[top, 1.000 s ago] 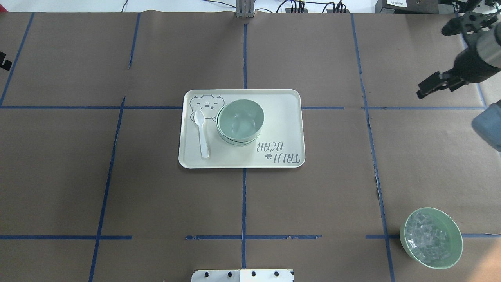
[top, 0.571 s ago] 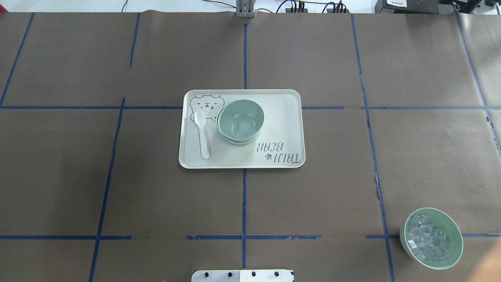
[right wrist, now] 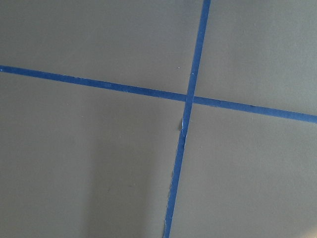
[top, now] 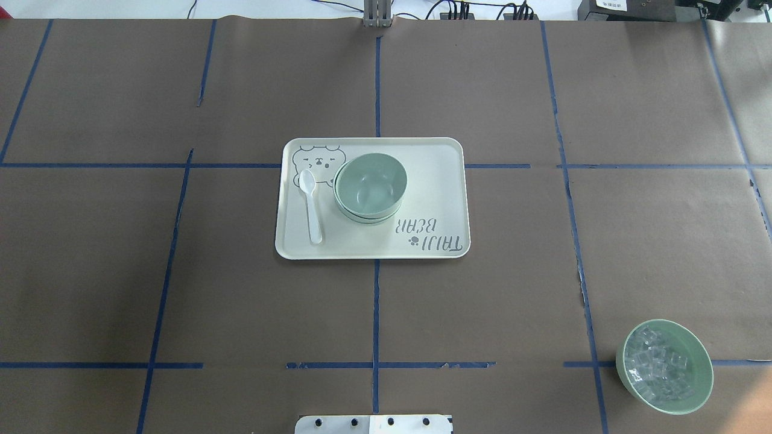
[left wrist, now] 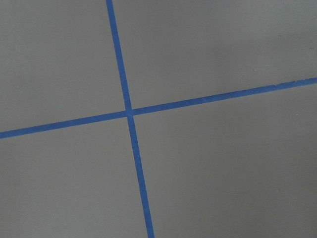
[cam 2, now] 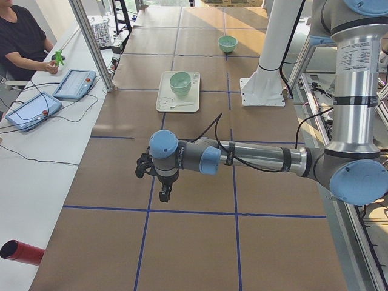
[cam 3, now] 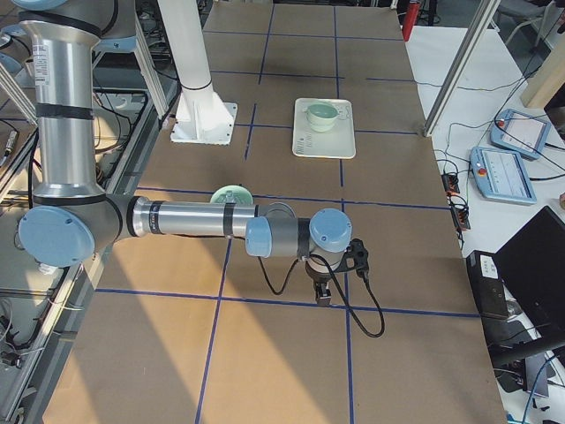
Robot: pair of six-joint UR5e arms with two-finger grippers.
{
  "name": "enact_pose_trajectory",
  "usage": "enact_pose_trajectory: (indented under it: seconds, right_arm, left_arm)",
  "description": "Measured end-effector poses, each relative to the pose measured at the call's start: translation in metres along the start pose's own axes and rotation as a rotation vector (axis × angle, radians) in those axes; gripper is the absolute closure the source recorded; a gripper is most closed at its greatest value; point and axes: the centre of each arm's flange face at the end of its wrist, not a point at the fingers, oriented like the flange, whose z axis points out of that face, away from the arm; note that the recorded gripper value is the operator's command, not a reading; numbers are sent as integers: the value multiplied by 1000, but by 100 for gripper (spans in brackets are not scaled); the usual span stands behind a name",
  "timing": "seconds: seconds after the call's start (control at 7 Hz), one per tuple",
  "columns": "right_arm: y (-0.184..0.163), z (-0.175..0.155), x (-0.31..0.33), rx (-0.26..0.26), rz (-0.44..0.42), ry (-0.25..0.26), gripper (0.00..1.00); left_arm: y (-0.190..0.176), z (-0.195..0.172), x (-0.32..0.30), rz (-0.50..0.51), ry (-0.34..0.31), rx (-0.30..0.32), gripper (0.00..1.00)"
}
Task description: Stack green bowls together
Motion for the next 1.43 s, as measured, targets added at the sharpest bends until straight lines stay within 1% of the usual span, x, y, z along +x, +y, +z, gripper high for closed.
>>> enact_pose_trajectory:
  seconds: [0.14, 0.43, 0.57, 1.43]
  right_arm:
    - [-1, -1, 1, 3, 3, 13, 0]
    - [-1, 0, 6, 9, -2, 58, 0]
    - [-1, 0, 8, 10, -1, 65, 0]
    - [0, 0, 7, 11, 4, 64, 0]
  left_arm:
    - [7, 1, -8, -18, -1, -3, 0]
    - [10, -8, -19, -34, -13, 16, 0]
    - [10, -11, -21, -35, -18, 23, 0]
    - [8, -15, -21, -32, -22, 30, 0]
